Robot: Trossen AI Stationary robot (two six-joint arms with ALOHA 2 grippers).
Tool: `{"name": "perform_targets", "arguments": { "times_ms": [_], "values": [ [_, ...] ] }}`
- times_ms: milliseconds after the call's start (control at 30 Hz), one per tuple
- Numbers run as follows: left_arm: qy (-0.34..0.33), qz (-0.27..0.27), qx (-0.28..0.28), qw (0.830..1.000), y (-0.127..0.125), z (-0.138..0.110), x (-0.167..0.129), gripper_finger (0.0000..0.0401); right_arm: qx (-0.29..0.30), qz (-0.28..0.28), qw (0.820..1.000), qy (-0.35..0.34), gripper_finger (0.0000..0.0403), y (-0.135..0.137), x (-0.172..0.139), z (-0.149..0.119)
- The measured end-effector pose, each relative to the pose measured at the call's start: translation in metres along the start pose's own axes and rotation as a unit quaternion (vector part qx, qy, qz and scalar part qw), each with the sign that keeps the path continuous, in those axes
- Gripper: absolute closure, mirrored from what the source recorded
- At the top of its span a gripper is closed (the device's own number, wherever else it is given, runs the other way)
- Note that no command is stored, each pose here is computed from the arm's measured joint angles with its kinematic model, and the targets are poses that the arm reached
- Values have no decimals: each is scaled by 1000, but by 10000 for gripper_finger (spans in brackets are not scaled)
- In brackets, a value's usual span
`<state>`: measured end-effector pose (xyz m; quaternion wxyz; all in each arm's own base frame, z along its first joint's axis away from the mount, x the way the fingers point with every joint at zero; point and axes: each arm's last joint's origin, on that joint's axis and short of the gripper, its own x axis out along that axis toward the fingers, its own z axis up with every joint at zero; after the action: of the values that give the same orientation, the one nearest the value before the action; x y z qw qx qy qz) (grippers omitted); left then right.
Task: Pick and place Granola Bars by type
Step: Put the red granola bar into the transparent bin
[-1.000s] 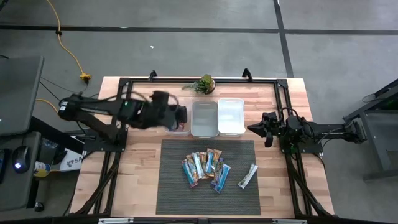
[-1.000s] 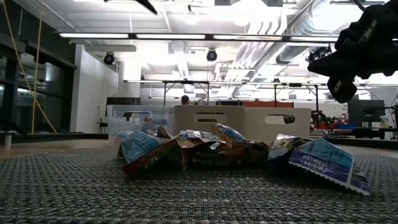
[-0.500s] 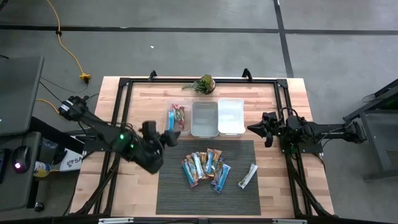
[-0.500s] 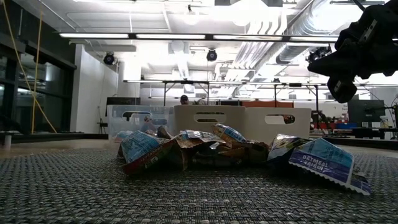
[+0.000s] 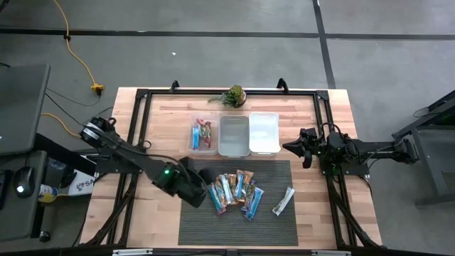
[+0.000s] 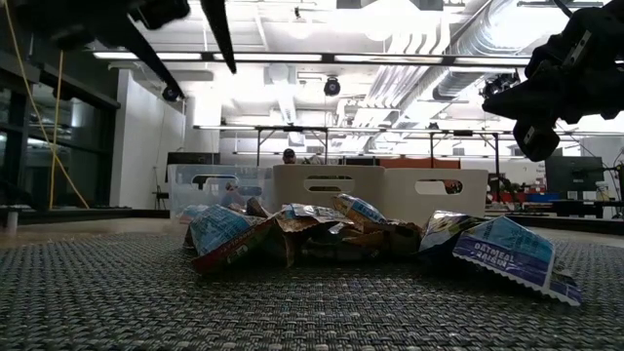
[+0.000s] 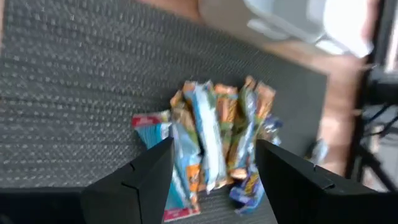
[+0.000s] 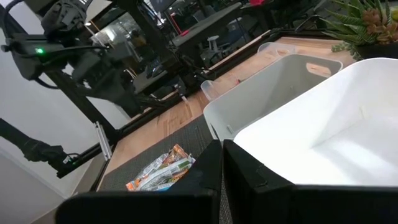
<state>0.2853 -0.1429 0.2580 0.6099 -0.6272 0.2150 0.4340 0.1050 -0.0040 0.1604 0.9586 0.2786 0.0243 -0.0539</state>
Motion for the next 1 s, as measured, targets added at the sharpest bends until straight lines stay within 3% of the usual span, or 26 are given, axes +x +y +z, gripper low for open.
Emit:
{"name": "perform_targets", "arguments": {
  "times_ms": [500, 1000],
  "values": [
    [127, 106, 18, 986, 0, -28, 83, 178, 0, 0, 1000, 1, 402, 0, 0, 0],
    [135, 147, 12, 980, 10, -34, 98, 178, 0, -2, 1000, 4, 402, 0, 0, -1]
  ]
}}
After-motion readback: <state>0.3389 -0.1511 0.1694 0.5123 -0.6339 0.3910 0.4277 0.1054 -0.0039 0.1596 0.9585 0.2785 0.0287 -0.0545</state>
